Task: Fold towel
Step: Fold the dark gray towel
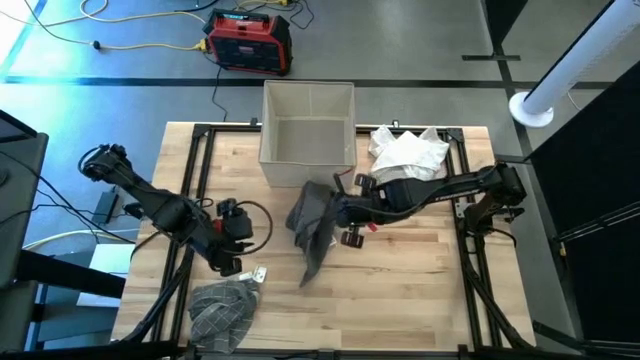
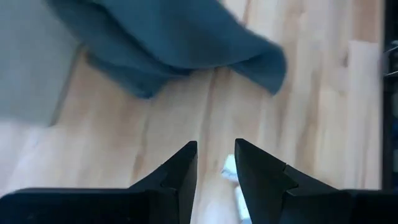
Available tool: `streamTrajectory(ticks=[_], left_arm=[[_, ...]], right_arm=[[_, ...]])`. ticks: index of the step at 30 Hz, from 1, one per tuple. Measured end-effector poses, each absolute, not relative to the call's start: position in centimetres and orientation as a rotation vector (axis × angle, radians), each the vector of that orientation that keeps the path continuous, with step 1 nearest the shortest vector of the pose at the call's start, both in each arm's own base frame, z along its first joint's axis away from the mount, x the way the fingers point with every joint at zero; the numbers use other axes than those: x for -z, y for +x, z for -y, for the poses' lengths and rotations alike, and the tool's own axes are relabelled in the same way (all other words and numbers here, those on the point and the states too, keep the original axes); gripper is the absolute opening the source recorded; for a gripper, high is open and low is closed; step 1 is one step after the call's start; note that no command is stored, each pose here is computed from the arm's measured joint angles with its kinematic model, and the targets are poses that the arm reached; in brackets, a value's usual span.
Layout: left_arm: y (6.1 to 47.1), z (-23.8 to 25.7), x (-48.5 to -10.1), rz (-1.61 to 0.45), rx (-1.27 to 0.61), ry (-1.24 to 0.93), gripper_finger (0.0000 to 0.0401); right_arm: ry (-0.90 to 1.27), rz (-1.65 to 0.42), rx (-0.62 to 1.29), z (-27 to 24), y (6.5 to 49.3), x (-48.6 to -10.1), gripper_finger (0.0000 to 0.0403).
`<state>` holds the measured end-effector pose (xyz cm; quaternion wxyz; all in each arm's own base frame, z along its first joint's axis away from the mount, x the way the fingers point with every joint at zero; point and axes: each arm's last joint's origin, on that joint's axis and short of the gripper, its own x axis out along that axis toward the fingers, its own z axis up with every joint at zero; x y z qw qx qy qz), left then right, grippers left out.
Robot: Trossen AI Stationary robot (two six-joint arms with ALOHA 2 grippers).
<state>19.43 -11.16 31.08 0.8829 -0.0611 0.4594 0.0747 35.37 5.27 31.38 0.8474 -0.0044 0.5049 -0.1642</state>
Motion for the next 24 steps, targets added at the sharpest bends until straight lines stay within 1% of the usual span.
streamTrajectory(ticks=[4, 7, 9, 12, 17, 21, 24], left_arm=[[20.8, 12.0, -28.4, -0.873, -0.073, -0.173, 0.0101], [20.8, 12.7, -26.2, -0.845, -0.036, -0.176, 0.0102], [20.9, 13.2, -25.3, -0.795, -0.029, -0.223, 0.0102], [21.7, 14.1, -23.9, -0.741, -0.077, -0.285, 0.0102], [25.0, 16.7, -21.0, -0.649, -0.064, -0.355, 0.0102], [26.8, 18.2, -18.3, -0.73, -0.072, -0.391, 0.0109], [27.9, 19.1, -17.3, -0.789, -0.063, -0.444, 0.0128]], right_arm=[[0.095, -1.064, 0.426, -5.2, 34.7, -31.8, 0.0], [0.155, -1.08, 0.465, -5.6, 33.3, -32.7, 0.0], [0.167, -1.097, 0.476, -6.0, 32.1, -33.3, 0.0], [0.151, -1.098, 0.485, -6.4, 30.3, -34.4, 0.0], [0.141, -1.051, 0.471, -6.5, 27.5, -36.8, 0.0], [0.121, -1.011, 0.442, -6.8, 25.0, -38.6, 0.0], [0.087, -0.982, 0.439, -7.1, 23.3, -39.4, 0.0]])
